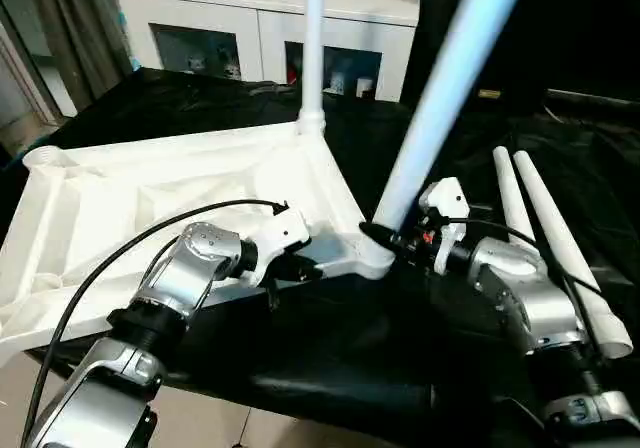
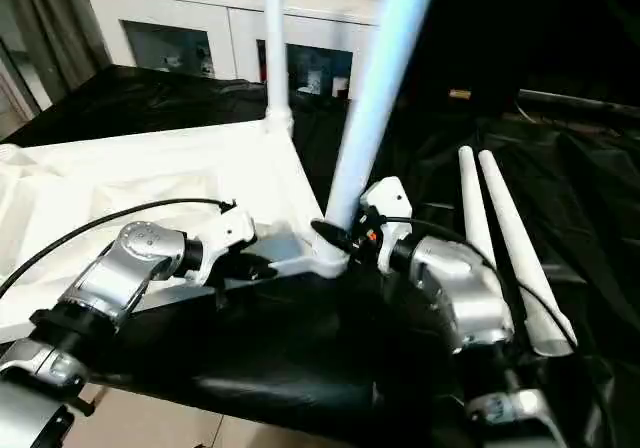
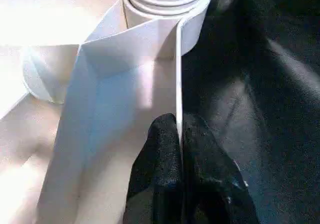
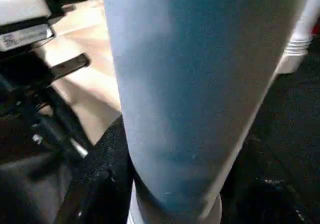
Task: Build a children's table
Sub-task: Insert table leg to table base
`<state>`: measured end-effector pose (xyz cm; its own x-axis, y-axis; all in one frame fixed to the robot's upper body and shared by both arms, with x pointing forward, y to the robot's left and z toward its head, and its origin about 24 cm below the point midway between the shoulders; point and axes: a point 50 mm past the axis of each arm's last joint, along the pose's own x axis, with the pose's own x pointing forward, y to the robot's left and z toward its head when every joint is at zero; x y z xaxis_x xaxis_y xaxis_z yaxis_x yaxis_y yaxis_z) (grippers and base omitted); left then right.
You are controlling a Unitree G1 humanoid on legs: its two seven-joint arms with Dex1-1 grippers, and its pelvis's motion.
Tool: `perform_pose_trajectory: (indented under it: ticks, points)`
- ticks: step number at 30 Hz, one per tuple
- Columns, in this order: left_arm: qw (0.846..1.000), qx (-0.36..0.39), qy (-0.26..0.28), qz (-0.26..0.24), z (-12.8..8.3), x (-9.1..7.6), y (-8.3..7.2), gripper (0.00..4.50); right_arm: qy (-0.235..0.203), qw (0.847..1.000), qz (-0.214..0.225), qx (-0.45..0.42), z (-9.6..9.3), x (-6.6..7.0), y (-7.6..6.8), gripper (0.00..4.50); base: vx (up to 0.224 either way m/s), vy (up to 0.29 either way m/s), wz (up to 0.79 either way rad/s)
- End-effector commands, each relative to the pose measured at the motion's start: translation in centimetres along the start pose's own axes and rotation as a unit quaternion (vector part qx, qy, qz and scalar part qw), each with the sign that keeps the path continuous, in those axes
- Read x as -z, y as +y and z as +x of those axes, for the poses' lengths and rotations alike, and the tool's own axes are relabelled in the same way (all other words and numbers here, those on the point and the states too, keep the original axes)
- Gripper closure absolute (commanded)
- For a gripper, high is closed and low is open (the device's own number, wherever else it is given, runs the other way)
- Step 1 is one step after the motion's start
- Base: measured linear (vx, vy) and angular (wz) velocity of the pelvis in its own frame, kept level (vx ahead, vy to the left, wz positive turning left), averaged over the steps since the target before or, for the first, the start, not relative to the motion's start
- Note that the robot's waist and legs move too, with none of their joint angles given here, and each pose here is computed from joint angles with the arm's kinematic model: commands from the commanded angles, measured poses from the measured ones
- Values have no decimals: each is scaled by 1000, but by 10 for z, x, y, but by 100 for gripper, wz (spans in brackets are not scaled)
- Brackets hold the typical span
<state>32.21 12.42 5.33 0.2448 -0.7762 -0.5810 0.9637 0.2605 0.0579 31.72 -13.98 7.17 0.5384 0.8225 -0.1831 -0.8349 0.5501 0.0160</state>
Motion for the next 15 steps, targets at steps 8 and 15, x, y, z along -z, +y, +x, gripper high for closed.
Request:
perform_pose_trajectory:
  ticks: [8, 15]
  points:
    - [998, 58, -11, 34, 2, -4, -13, 450, 87, 987, 64, -120, -5, 43, 25, 262, 0, 0, 0]
    - [992, 113, -29, 42, -3, -8, -22, 450, 83, 980, 80, -162, -16, 51, 33, 262, 0, 0, 0]
